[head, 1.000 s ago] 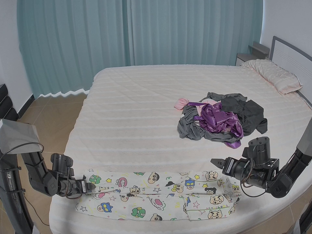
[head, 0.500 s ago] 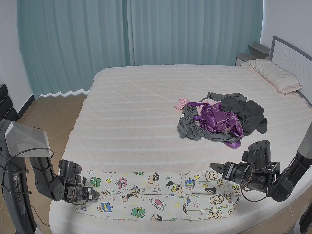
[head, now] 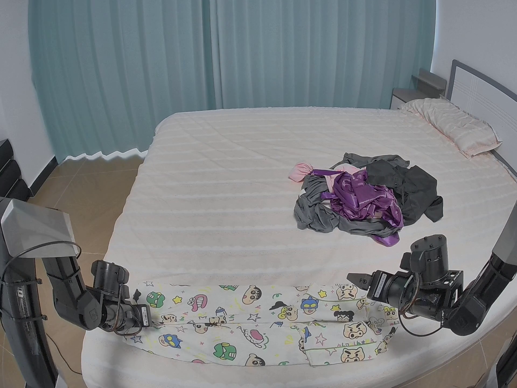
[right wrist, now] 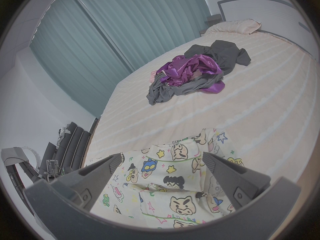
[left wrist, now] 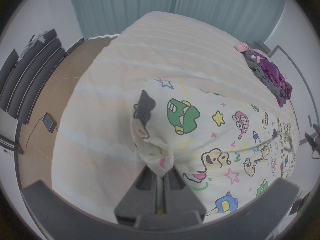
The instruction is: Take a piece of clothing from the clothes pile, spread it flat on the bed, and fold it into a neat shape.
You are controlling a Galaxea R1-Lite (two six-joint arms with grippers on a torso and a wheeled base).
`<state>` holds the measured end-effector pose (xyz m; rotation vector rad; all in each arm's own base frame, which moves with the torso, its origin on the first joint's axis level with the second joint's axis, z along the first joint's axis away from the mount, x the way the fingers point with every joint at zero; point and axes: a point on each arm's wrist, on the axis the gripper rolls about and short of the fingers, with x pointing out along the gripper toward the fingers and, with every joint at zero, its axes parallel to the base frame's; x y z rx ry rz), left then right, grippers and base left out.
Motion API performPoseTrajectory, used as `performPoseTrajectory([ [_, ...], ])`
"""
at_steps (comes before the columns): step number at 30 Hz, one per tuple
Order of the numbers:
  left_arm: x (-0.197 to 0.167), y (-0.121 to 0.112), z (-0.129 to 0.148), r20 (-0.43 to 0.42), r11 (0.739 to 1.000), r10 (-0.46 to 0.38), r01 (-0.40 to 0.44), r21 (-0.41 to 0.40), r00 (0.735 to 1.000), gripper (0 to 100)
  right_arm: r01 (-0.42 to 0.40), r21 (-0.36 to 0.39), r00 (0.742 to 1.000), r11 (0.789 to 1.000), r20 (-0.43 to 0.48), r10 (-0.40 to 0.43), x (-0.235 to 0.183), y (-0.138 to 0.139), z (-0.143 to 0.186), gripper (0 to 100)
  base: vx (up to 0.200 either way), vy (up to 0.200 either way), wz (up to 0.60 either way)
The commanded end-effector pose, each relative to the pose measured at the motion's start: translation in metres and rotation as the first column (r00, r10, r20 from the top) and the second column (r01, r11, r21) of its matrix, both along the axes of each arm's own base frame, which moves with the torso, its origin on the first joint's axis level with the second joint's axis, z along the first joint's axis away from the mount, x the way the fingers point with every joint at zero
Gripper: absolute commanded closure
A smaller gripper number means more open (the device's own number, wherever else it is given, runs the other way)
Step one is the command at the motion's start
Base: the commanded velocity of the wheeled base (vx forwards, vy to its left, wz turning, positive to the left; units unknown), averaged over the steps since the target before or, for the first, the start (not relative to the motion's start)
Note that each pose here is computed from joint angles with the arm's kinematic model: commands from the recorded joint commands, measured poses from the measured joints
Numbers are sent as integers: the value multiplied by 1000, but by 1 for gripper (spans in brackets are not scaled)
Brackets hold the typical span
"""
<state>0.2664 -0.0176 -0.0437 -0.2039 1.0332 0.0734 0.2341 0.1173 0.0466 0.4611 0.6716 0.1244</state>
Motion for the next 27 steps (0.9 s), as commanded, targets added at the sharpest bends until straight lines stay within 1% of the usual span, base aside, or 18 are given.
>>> performPoseTrajectory([
  [1, 0, 9, 11, 38, 1000, 31, -30, -8, 999, 100, 0, -2, 1000, 1000, -4, 0, 0, 0, -1, 0, 0, 0, 0],
  [7, -7, 20, 22, 59, 998, 66, -64, -22, 996, 100, 0, -2, 1000, 1000, -4, 0, 0, 0, -1, 0, 0, 0, 0],
  [10, -12, 36, 30, 74, 993, 113, -110, -45, 991, 100, -2, -2, 1000, 1000, -4, 2, 0, 0, -1, 0, 0, 0, 0],
  [11, -12, 36, 30, 74, 993, 113, -110, -45, 991, 100, -2, -2, 1000, 1000, -4, 2, 0, 0, -1, 0, 0, 0, 0],
  [12, -14, 45, 35, 92, 989, 144, -139, -60, 985, 100, -2, -3, 1000, 1000, -5, 2, 0, 0, -2, 0, 0, 0, 0],
  [14, -15, 51, 39, 103, 986, 161, -155, -67, 982, 100, -2, -4, 1000, 1000, -7, 2, -1, 0, -2, 0, 0, 0, 0],
  [15, -17, 61, 45, 126, 980, 191, -182, -83, 973, 100, -2, -1, 1000, 1000, -6, 2, 0, 0, -2, 0, 0, 0, 0],
  [16, -17, 62, 45, 126, 979, 194, -184, -84, 973, 100, -2, -1, 1000, 1000, -6, 2, 0, 0, -2, 0, 0, 0, 0],
  [17, -19, 72, 51, 150, 973, 219, -204, -105, 964, 100, -3, 0, 1000, 1000, -7, 3, 0, 0, -2, 0, 0, 0, 0],
  [20, -27, 91, 63, 188, 958, 258, -226, -176, 948, 100, -3, 0, 1000, 1000, -7, 3, 0, 0, -2, 0, 0, 0, 0],
  [21, -27, 91, 63, 188, 958, 258, -226, -176, 948, 100, -3, 0, 1000, 1000, -7, 3, 0, 0, -2, 0, 0, 0, 0],
  [23, -35, 115, 66, 206, 934, 324, -279, -222, 923, 100, -1, 0, 1000, 1000, -8, 1, 0, 0, -2, 0, 0, 0, 0],
  [25, -40, 132, 70, 230, 918, 372, -319, -237, 899, 100, 0, 3, 1000, 1000, -10, 0, 0, 0, -2, 0, 0, 0, 0],
  [27, -46, 152, 80, 277, 899, 416, -346, -267, 866, 100, 2, 8, 1000, 1000, -2, -2, 1, -1, 0, 0, 0, 0, 0],
])
